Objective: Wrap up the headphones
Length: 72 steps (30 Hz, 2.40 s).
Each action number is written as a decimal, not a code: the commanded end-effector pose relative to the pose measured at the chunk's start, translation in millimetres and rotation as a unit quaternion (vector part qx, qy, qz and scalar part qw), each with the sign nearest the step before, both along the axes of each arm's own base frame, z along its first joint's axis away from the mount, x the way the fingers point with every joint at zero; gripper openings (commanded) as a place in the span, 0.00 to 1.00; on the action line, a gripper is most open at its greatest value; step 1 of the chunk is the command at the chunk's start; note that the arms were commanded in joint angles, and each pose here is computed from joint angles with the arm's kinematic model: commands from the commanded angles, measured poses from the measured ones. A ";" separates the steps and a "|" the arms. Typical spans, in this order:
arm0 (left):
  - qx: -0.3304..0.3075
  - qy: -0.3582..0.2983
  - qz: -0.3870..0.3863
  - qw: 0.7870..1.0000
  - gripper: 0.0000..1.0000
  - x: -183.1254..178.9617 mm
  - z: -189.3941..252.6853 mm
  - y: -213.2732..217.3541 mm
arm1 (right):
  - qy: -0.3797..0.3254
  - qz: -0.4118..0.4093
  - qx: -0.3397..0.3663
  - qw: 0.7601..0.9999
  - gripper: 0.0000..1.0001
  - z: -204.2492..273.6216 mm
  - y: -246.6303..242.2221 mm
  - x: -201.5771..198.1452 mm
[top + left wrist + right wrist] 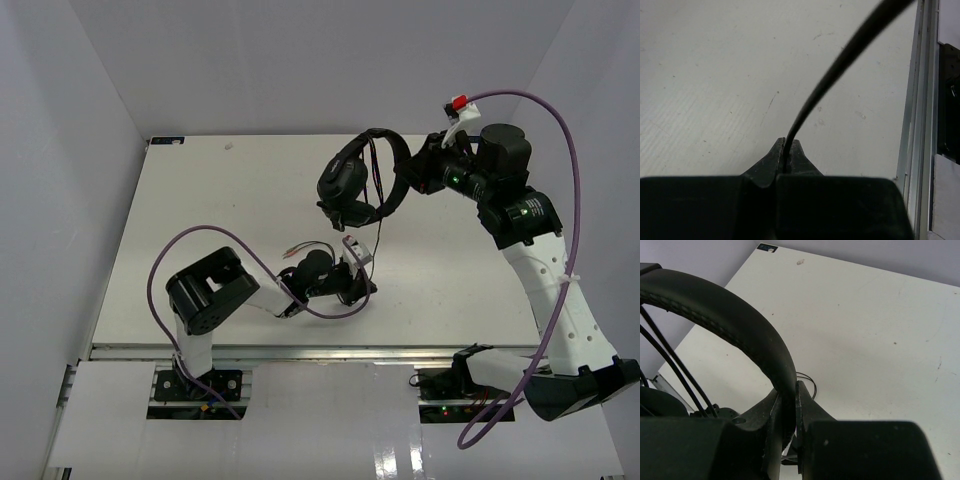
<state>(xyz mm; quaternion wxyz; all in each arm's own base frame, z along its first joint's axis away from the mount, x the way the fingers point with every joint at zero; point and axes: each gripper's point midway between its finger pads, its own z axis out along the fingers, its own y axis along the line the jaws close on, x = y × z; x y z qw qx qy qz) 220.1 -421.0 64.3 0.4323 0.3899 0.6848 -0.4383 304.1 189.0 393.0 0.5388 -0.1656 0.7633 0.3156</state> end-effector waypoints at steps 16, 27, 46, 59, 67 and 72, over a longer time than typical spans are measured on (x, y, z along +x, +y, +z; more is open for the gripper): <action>0.036 0.025 0.104 0.994 0.00 58.7 38.9 128.7 | -0.228 0.291 -0.108 0.923 0.08 7.8 15.6 -103.0; 0.030 0.065 0.057 0.996 0.00 72.8 146.7 147.5 | -0.227 0.272 -0.341 0.871 0.08 -111.0 -24.3 -71.9; -0.112 0.205 -0.068 0.970 0.00 -7.2 266.0 120.2 | -0.216 -0.114 -0.422 0.873 0.08 -123.1 -47.0 34.0; -0.192 0.273 0.015 0.942 0.12 3.4 277.0 61.1 | -0.137 -0.224 -0.290 0.920 0.08 -107.0 -13.1 74.5; -0.175 0.208 0.093 0.958 0.38 20.6 252.3 32.9 | -0.095 -0.192 -0.244 0.946 0.08 -103.5 6.9 72.8; -0.129 0.133 0.108 0.977 0.49 6.7 228.6 6.0 | -0.072 -0.183 -0.205 0.959 0.08 -88.3 7.2 71.4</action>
